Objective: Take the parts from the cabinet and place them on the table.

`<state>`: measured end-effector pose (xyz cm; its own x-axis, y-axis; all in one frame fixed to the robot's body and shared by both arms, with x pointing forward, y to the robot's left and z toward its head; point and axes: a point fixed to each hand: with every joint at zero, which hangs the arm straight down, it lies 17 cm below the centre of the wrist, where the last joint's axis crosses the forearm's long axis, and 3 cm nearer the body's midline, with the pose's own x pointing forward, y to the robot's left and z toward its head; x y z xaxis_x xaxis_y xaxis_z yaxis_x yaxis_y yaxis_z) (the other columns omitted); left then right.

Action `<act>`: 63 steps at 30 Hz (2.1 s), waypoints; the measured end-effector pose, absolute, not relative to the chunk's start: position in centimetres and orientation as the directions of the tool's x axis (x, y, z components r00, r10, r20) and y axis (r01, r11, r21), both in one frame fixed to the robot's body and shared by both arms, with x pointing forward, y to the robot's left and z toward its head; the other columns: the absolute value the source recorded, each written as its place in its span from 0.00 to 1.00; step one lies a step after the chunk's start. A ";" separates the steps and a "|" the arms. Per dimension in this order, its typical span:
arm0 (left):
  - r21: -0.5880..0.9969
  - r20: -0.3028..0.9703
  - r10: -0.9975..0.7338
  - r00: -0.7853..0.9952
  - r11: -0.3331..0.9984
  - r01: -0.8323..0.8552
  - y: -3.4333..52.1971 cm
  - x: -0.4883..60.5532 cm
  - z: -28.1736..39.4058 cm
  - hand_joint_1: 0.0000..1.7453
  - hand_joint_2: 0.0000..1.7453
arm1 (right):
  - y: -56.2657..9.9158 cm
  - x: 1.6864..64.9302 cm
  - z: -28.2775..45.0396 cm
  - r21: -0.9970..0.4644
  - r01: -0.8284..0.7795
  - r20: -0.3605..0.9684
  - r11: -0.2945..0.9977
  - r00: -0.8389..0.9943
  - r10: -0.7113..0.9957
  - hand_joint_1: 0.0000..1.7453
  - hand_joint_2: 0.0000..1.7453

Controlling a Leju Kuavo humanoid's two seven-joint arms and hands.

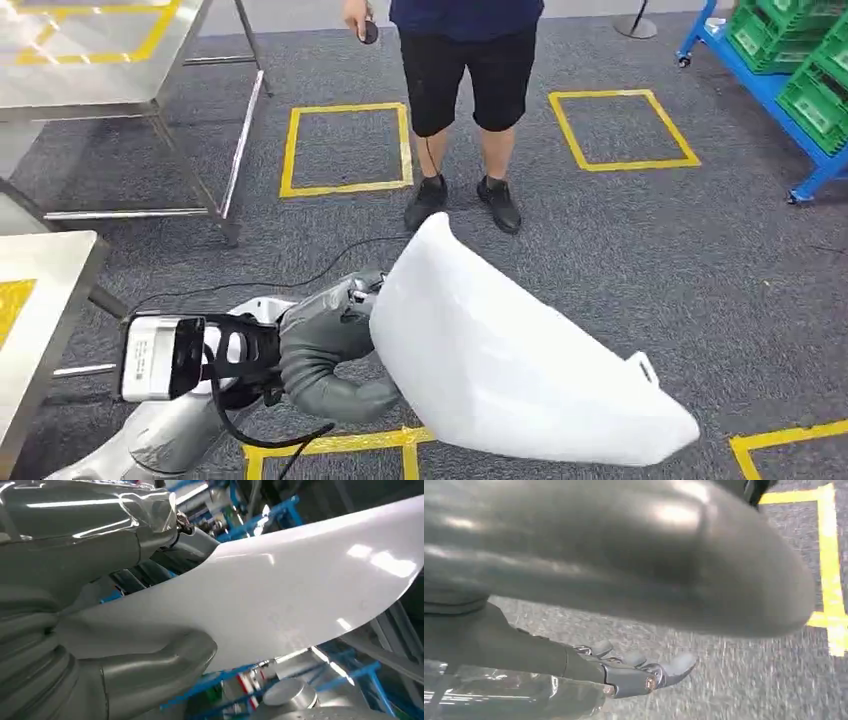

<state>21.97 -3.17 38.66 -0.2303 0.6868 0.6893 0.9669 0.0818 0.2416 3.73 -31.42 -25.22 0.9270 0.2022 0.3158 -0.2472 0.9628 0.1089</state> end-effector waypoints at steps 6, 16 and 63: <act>0.227 0.698 0.682 -0.219 0.079 0.971 -3.4 22.1 38.2 1.00 1.00 | -31.2 3.6 -25.6 0.120 -0.251 0.306 0.960 0.930 0.205 0.00 0.00; 0.189 0.702 0.693 -0.164 0.041 0.981 -3.3 21.9 38.3 1.00 1.00 | -30.6 3.7 -26.2 0.131 -0.245 0.302 0.961 0.933 0.197 0.00 0.00; 0.201 0.710 0.679 -0.189 0.062 0.978 -4.0 21.9 38.2 1.00 1.00 | -31.5 0.7 -26.4 0.146 -0.201 0.171 0.969 0.969 0.176 0.00 0.00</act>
